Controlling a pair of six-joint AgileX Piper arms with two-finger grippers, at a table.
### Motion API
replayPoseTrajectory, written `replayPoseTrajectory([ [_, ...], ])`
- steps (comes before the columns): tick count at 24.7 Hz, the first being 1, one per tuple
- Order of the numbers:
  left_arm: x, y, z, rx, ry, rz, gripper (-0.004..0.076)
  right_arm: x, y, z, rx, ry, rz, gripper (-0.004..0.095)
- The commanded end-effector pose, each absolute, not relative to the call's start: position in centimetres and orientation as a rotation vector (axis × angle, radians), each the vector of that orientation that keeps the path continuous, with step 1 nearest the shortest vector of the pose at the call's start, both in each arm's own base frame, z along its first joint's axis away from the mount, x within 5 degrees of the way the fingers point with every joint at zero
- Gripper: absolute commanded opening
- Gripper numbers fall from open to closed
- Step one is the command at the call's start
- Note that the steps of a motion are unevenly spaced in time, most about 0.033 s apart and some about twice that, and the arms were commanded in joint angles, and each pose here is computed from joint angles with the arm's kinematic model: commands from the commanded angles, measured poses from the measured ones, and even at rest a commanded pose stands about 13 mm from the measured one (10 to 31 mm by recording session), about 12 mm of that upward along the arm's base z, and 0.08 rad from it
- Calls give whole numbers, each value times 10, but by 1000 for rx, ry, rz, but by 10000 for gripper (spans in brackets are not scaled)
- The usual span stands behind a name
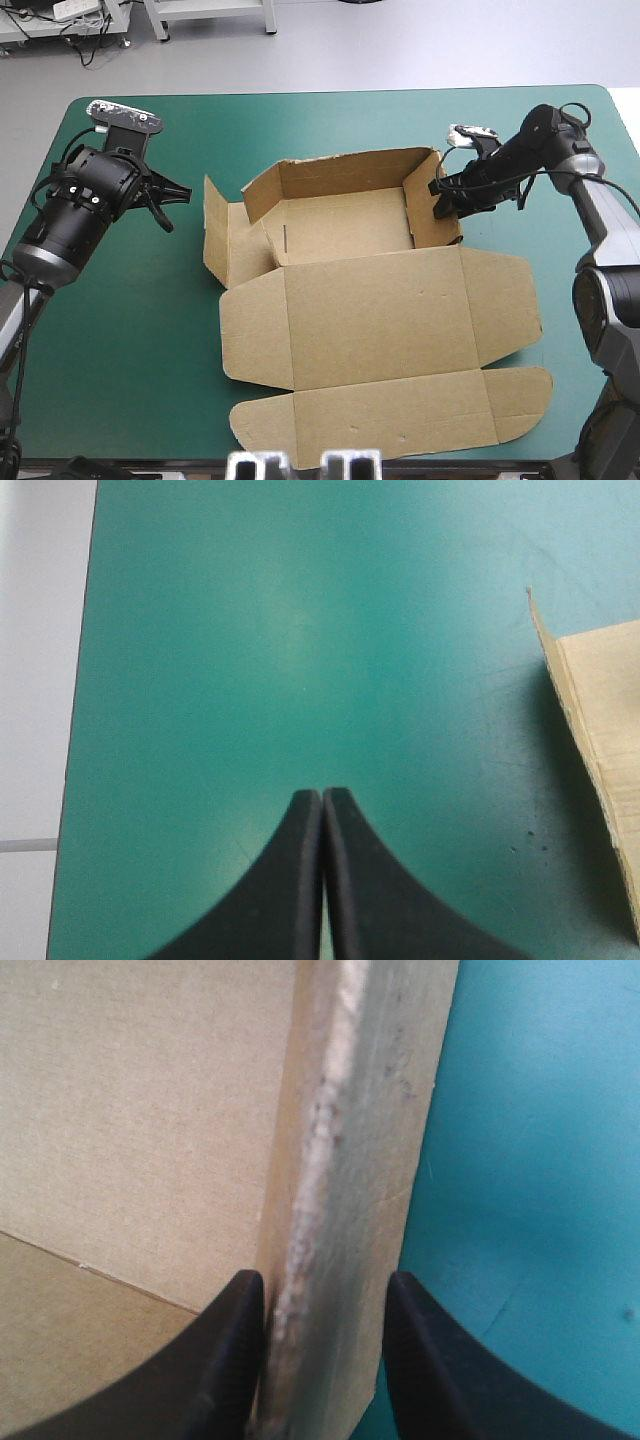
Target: Fold the box
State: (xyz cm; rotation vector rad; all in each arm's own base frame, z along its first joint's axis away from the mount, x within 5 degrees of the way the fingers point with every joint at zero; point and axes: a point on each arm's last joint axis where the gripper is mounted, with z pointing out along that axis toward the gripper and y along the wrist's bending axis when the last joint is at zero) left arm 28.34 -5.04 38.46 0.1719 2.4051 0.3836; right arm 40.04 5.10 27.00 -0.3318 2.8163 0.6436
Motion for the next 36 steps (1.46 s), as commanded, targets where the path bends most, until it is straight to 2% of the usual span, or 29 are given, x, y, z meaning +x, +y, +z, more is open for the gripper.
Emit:
replayPoseTrajectory([
  [1,279,-48,405,166,2313,372,-10,400,55,284,-379,2741,682,269],
  [3,279,-49,405,165,2314,366,-10,402,55,280,-378,2746,693,98],
  [4,279,-49,405,167,2309,364,-10,403,56,280,-383,2737,708,-21],
  [11,285,-46,407,162,2265,345,-10,394,70,316,-394,2540,931,-23],
  [15,293,-8,409,-7,2235,343,-10,373,67,356,-445,2429,890,-24],
  [21,294,43,408,-257,2226,145,-10,333,51,414,-470,2257,857,-23],
  [26,295,62,411,-327,2148,-103,-10,294,37,460,-464,2089,859,-24],
  [36,313,63,408,-266,2025,-568,-10,220,33,534,-504,1858,693,-24],
])
